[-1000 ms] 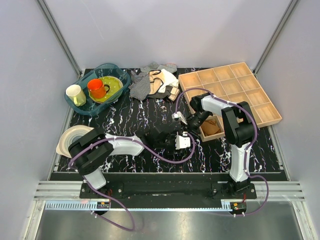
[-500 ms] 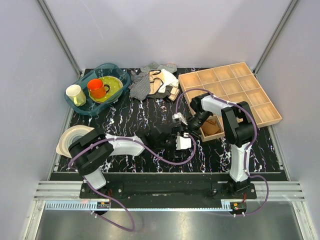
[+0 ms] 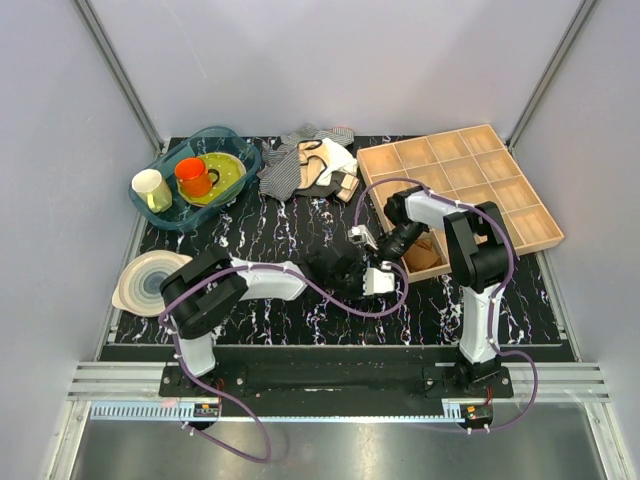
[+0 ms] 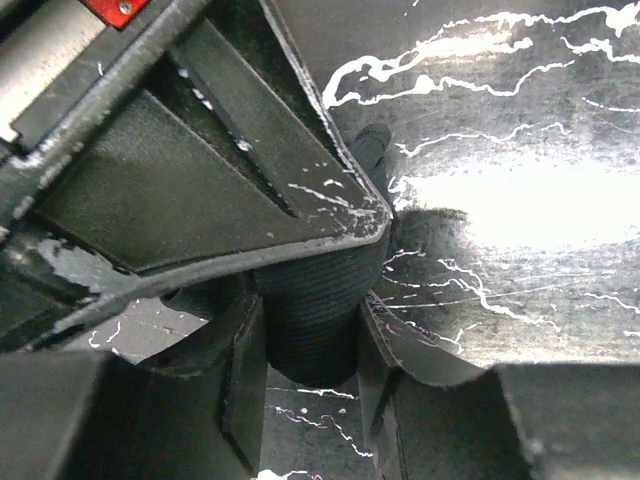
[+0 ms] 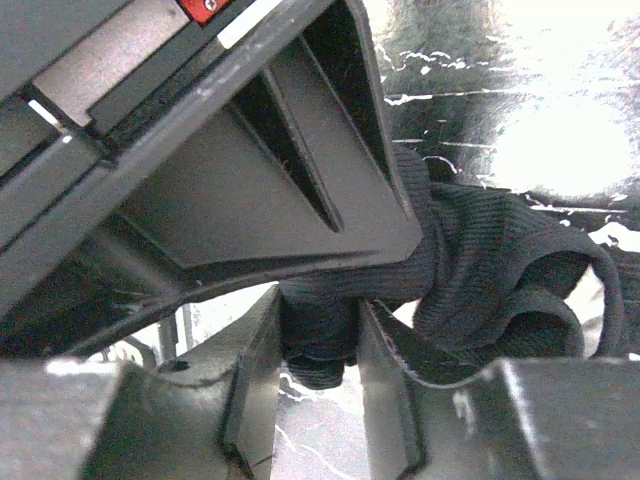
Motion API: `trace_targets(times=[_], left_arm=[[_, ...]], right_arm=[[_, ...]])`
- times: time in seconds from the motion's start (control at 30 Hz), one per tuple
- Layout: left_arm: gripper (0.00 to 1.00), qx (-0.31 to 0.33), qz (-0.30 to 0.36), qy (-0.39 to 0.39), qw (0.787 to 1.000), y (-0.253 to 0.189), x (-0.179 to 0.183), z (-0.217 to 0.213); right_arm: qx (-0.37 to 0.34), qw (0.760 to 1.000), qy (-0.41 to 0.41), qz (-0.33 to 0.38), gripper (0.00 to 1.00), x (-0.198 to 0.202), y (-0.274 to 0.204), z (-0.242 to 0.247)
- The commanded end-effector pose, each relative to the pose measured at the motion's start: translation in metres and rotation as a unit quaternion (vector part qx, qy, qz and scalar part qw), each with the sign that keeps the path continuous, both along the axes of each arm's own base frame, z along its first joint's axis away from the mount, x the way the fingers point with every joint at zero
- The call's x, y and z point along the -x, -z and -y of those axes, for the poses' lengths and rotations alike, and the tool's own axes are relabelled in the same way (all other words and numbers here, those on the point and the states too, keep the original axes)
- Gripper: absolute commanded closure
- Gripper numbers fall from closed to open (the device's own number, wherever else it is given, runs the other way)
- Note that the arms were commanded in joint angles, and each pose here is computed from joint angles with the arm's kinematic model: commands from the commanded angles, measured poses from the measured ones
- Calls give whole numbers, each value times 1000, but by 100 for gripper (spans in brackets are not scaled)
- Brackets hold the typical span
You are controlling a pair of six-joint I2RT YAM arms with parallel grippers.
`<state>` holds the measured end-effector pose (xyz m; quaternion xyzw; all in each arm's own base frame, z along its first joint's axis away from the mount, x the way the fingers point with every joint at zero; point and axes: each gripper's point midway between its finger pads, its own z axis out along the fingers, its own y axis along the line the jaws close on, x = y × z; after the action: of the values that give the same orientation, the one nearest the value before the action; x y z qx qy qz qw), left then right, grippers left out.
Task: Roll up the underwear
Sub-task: Roll the underwear to the center of the board.
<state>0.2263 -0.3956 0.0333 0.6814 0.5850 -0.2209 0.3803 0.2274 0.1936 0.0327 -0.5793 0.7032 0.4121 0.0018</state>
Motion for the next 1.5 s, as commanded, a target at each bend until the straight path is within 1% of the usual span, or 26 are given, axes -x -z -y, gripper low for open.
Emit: trace_targets(times=[0.0, 0.07, 0.1, 0.13, 0.23, 0.4, 0.57, 0.6, 0.7, 0.77, 0.83, 0.87, 0.9, 0.97, 1.0, 1.07, 1.13, 1.17, 1.2, 1.23, 1.27, 1.3, 1.33, 1.37, 1.43, 1.47], left_arm=[[72, -11, -43, 21, 999, 10, 13, 6], [73, -11, -51, 20, 998, 9, 14, 6], [74, -14, -60, 21, 998, 13, 18, 3], [74, -13, -64, 22, 998, 14, 20, 1], [74, -17, -77, 19, 997, 19, 24, -5], [71, -28, -114, 18, 993, 24, 30, -11], [69, -34, -142, 23, 989, 21, 29, -8], [69, -50, -158, 22, 986, 28, 33, -13], [67, -72, -180, 26, 981, 32, 35, -12], [67, -86, -198, 24, 976, 30, 32, -11], [67, -102, -224, 20, 969, 39, 31, -11], [66, -108, -236, 20, 966, 35, 30, -8], [66, -113, -246, 18, 963, 36, 30, -8], [66, -136, -286, 14, 949, 47, 35, -14], [66, -134, -293, 12, 947, 43, 31, -9], [66, -148, -329, 7, 932, 50, 35, -13], [65, -139, -352, -2, 926, 45, 28, -10], [65, -143, -380, -5, 914, 48, 33, -12], [65, -141, -393, -7, 909, 47, 32, -11], [64, -135, -401, -17, 906, 45, 24, -10], [63, -135, -424, -20, 895, 48, 27, -10], [63, -137, -438, -23, 888, 50, 26, -10], [62, -129, -445, -32, 886, 47, 17, -7], [61, -135, -473, -38, 870, 53, 21, -8], [60, -137, -494, -42, 857, 54, 19, -9], [60, -133, -502, -44, 854, 51, 16, -5]], right_arm=[[-12, 1000, 17, -4, 55, 0, -4, -4], [-20, 999, 32, 7, 49, -6, -12, -5], [-27, 998, 45, 17, 44, -13, -16, -3], [-31, 998, 59, 21, 41, -18, -22, -2], [-41, 994, 85, 54, 36, -33, -39, 5], [-56, 988, 102, 98, 35, -45, -63, 15], [-65, 979, 151, 118, 36, -56, -77, 38], [-67, 977, 160, 123, 36, -58, -77, 43], [-73, 970, 185, 143, 37, -59, -82, 61], [-78, 964, 198, 162, 37, -56, -86, 74], [-96, 959, 187, 190, 38, -47, -91, 78], [-97, 953, 204, 200, 38, -49, -92, 90], [-110, 950, 194, 219, 38, -47, -95, 92], [-125, 945, 183, 239, 38, -32, -97, 93], [-132, 942, 159, 265, 38, -28, -97, 94], [-144, 937, 136, 286, 37, -10, -94, 92], [-166, 928, 88, 321, 35, 9, -89, 88], [-173, 925, 72, 330, 33, 16, -87, 87], [-185, 914, 44, 357, 31, 19, -86, 85], [-192, 910, 29, 367, 28, 27, -82, 83], [-198, 904, 14, 378, 24, 31, -80, 82], [-206, 891, -13, 405, 23, 31, -79, 81], [-212, 885, -24, 414, 21, 36, -76, 79], [-214, 876, -35, 431, 19, 32, -75, 78], [-212, 865, -51, 451, 17, 30, -72, 76], [-211, 854, -68, 471, 16, 23, -71, 72]])
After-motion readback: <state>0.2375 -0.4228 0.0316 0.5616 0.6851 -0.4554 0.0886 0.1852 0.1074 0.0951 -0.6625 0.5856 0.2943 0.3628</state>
